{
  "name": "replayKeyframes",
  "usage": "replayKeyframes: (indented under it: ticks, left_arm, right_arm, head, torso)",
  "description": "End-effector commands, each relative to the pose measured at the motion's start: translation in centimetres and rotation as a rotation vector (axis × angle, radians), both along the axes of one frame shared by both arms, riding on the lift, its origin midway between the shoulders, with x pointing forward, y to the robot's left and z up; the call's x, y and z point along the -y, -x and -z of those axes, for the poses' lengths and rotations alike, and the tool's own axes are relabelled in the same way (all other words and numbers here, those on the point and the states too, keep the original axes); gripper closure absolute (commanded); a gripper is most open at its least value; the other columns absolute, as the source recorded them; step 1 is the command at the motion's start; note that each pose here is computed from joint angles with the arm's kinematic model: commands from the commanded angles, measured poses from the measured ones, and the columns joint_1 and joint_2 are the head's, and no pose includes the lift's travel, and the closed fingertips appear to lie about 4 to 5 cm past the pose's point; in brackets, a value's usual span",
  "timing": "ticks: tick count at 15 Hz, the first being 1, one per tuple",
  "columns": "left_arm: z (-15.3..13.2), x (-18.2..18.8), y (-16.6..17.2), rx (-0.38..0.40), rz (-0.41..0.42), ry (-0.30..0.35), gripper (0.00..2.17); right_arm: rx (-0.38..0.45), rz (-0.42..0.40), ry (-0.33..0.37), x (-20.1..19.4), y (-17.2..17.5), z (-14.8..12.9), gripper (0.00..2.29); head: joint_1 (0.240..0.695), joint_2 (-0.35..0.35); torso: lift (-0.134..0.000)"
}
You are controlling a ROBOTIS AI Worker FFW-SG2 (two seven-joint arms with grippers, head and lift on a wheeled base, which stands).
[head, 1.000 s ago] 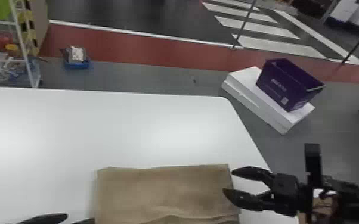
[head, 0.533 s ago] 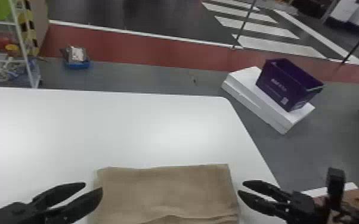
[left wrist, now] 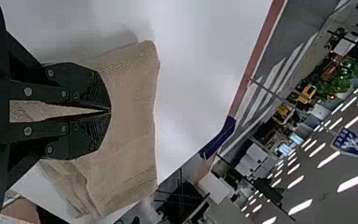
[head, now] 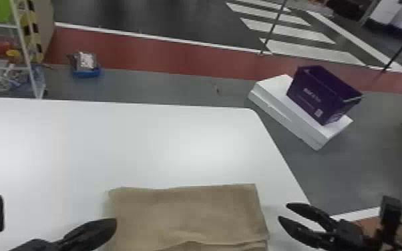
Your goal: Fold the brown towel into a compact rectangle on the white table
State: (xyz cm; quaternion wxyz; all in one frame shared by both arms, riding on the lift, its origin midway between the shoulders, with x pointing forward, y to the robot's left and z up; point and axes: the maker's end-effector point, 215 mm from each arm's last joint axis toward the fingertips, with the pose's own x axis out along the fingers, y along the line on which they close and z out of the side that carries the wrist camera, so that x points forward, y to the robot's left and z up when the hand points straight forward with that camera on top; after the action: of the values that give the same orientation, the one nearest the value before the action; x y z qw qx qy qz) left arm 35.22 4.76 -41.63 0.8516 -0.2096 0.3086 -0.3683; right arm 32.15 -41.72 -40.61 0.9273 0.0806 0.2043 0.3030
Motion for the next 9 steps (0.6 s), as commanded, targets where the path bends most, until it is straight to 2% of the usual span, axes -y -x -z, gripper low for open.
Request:
replayKeyframes:
  ticks: [1,7,9]
  left_arm:
    - [1.2,-0.2,0.9,-0.059,0.012,-0.015,1.01]
    - [2.2,1.1,1.3,-0.095,0.034,-0.017,1.01]
    - [2.5,2.0,1.6,-0.114,0.051,-0.015,0.69]
  right_arm:
    - [0.018,-0.005,0.011,0.0,0.0,-0.3,0.39]
    - [0.032,-0.02,0.033,-0.3,-0.4,-0.4,0.39]
    - [0.043,-0.022,0.047,-0.1,-0.4,-0.4,0.39]
  head:
    - [0.695,-0.35]
    - [0.695,-0.35]
    - [0.695,-0.35]
  torso:
    - [-0.123]
    - [-0.123]
    - [-0.123]
